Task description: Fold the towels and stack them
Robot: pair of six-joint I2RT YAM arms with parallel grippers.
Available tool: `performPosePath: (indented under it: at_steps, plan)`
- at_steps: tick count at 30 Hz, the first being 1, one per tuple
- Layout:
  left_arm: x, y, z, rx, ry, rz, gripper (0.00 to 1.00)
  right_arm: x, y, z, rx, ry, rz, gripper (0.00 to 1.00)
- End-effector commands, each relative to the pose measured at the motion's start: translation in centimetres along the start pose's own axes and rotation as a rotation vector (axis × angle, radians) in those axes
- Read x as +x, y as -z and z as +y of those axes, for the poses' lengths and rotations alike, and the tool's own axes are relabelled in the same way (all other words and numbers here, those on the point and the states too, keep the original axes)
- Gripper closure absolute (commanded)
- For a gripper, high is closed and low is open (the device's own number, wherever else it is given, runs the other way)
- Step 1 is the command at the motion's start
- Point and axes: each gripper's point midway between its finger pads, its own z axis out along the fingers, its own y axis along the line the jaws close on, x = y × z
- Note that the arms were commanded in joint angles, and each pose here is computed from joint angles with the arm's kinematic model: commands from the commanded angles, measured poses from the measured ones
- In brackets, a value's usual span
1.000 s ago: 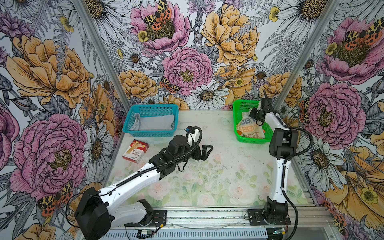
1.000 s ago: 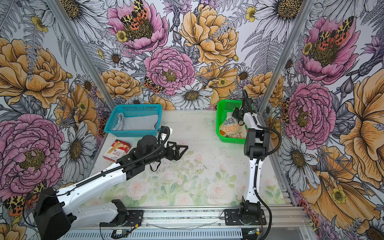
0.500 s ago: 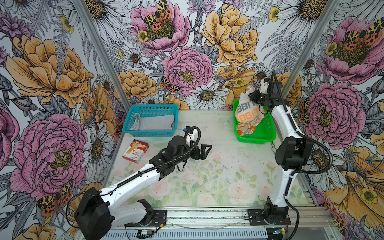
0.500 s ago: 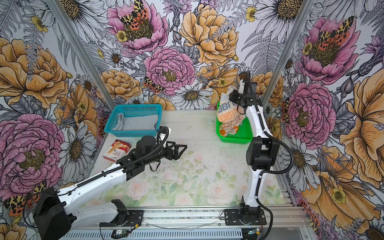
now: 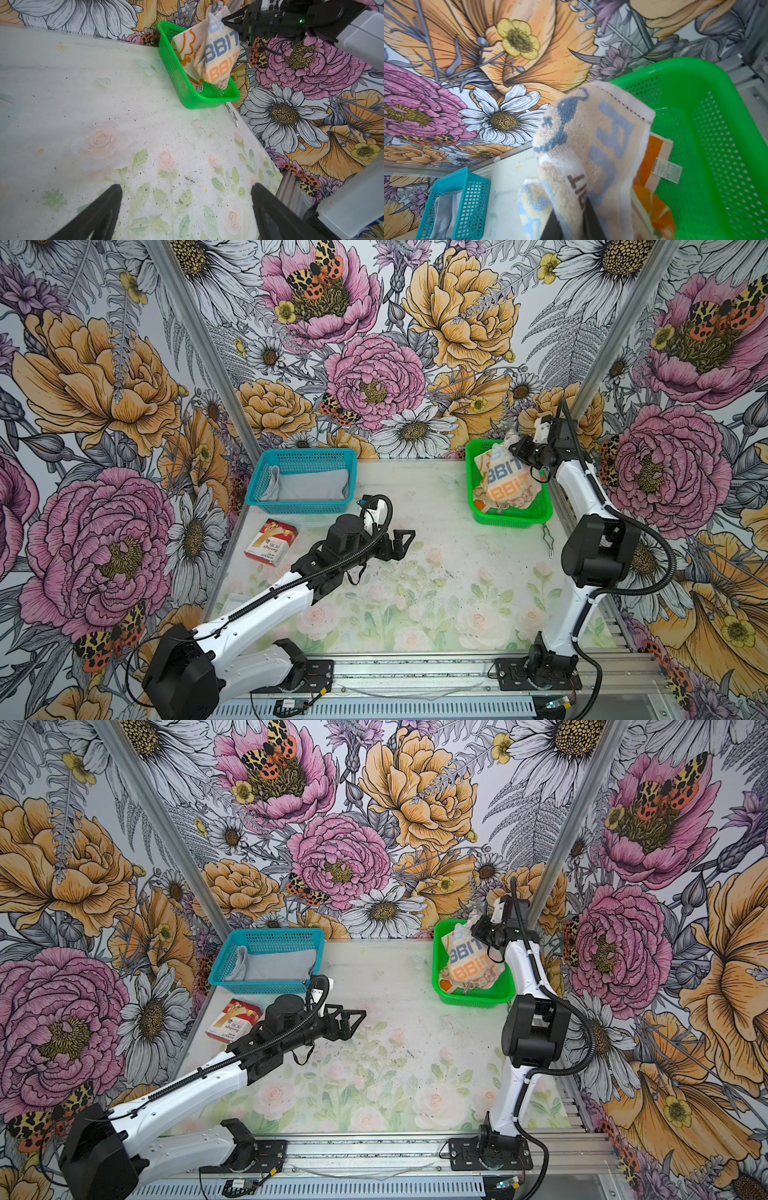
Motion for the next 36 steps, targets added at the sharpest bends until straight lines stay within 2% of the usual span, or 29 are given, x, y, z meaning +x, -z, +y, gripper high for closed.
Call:
performPosePath:
  at_steps: [1,6,10,13,15,16,18,20,24,27,30,32,33,34,36]
  plan:
    - [-0.6,-0.5,-0.6,0.029,0.005,-0.010,0.02,0.0,0.5,1.3,-0.055,0.032,0.004,0.83]
    - [-0.5,-1.2,-0.9,0.039,0.011,0.003,0.02,-0.6,0.7,2.4,-0.099,0.032,0.001,0.79]
    - [0.0,-1.3,-0.9,0.041,0.013,0.010,0.02,-1.2,1.3,3.2,-0.118,0.047,-0.011,0.66]
    - [0.1,-1.3,-0.9,0.041,0.014,0.012,0.02,-0.7,1.3,3.3,-0.127,0.049,0.008,0.68]
    - [0.1,-1.2,-0.9,0.043,0.012,0.011,0.02,-0.3,1.3,3.1,-0.127,0.046,0.017,0.63]
    - [0.0,-1.1,-0.9,0.044,0.014,0.008,0.02,-0.2,1.3,3.1,-0.126,0.047,0.019,0.66]
    - [0.2,-1.2,-0.8,0.039,0.012,0.012,0.02,0.1,1.2,2.9,-0.124,0.042,0.027,0.78]
    - [0.2,-1.1,-0.7,0.037,0.015,0.011,0.02,0.3,1.0,2.9,-0.128,0.035,0.034,1.00]
    - [0.2,-0.8,-0.5,0.033,0.021,0.002,0.02,0.1,1.3,3.2,-0.123,0.039,0.024,1.00]
    - [0.1,-0.7,-0.4,0.033,0.024,-0.002,0.02,0.1,0.6,2.0,-0.064,0.063,0.012,0.64]
    - [0.2,-0.8,-0.6,0.039,0.026,0.010,0.02,0.0,-2.3,-1.0,0.049,0.110,0.005,0.45]
    - [0.0,-0.7,-0.7,0.034,0.023,0.013,0.02,0.1,-5.0,-2.5,0.065,0.103,0.022,0.42]
    - [0.0,-0.5,-0.7,0.026,0.023,0.012,0.02,0.2,-6.4,-3.4,0.080,0.090,0.030,0.35]
    - [0.0,-0.3,-0.7,0.021,0.024,0.009,0.02,0.6,-7.7,-4.0,0.084,0.080,0.041,0.03]
    - [-0.2,0.3,-0.5,0.003,0.033,-0.006,0.02,1.1,-9.8,-5.2,0.100,0.067,0.055,0.01]
